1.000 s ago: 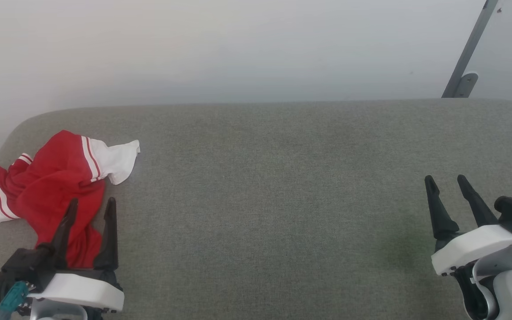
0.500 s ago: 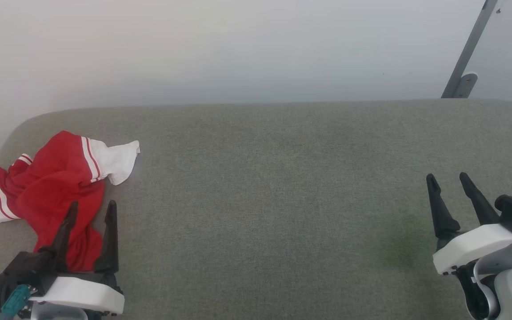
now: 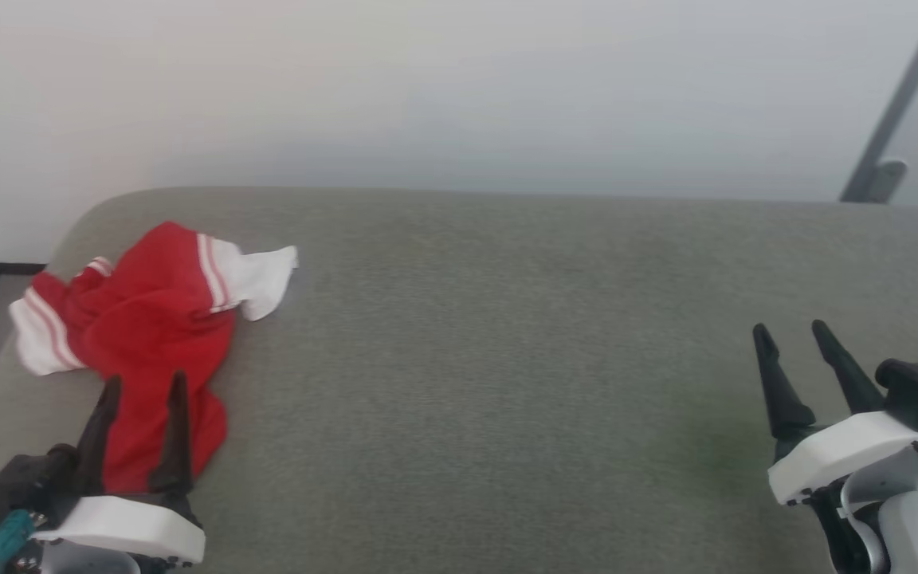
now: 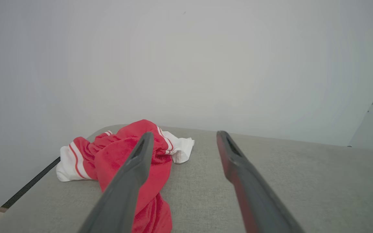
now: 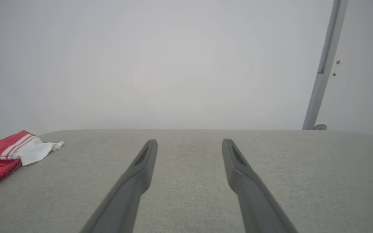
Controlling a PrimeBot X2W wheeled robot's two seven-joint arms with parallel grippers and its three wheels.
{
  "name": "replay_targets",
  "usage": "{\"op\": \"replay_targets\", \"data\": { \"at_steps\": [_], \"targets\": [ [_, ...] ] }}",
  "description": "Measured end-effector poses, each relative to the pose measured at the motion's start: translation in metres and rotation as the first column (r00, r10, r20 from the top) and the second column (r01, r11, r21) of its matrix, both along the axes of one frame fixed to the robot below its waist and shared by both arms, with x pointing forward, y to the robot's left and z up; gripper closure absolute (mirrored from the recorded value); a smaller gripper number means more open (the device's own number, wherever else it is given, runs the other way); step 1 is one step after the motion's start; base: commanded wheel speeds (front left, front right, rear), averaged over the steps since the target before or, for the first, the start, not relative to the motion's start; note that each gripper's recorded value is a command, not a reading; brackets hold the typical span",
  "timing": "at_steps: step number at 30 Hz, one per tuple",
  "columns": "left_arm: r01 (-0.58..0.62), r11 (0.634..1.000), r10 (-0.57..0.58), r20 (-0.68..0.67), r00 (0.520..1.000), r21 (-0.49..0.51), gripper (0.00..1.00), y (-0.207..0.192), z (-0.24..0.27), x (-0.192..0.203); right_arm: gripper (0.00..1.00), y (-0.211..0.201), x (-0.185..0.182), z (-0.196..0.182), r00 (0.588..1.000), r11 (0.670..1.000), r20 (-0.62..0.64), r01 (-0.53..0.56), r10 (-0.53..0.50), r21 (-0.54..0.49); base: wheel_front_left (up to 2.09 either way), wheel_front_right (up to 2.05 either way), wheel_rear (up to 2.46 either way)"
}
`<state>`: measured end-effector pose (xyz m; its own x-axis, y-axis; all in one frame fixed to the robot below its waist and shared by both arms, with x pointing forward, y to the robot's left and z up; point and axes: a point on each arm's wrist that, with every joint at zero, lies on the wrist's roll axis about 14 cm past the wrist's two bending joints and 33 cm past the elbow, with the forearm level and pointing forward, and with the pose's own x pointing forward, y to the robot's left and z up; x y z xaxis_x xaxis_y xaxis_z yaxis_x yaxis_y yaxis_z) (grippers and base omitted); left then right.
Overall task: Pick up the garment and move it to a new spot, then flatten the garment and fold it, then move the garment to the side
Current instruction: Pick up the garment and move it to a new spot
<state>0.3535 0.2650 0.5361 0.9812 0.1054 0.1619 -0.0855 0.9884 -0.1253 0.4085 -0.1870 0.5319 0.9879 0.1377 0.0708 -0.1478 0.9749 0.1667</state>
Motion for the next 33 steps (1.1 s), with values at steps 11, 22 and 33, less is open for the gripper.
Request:
{"op": "replay_targets", "data": {
  "at_steps": [11,22,33],
  "targets": [
    [-0.205,0.978,0.205,0.009,0.979,-0.041,0.00,0.066,0.005,-0.050,0.00,0.074,0.013,0.007,0.980,0.980,0.007,-0.199,0.199,-0.011,0.00,0.00,0.00],
    [-0.352,0.935,0.352,-0.005,0.936,-0.052,0.00,0.104,0.002,-0.107,0.00,0.135,0.015,0.012,0.937,0.937,0.010,-0.348,0.348,-0.019,0.00,0.00,0.00],
    [-0.401,0.912,0.400,-0.029,0.916,-0.082,0.00,0.115,-0.001,-0.124,0.00,0.156,0.017,0.007,0.918,0.918,-0.004,-0.396,0.396,-0.011,0.00,0.00,0.00]
  ]
}}
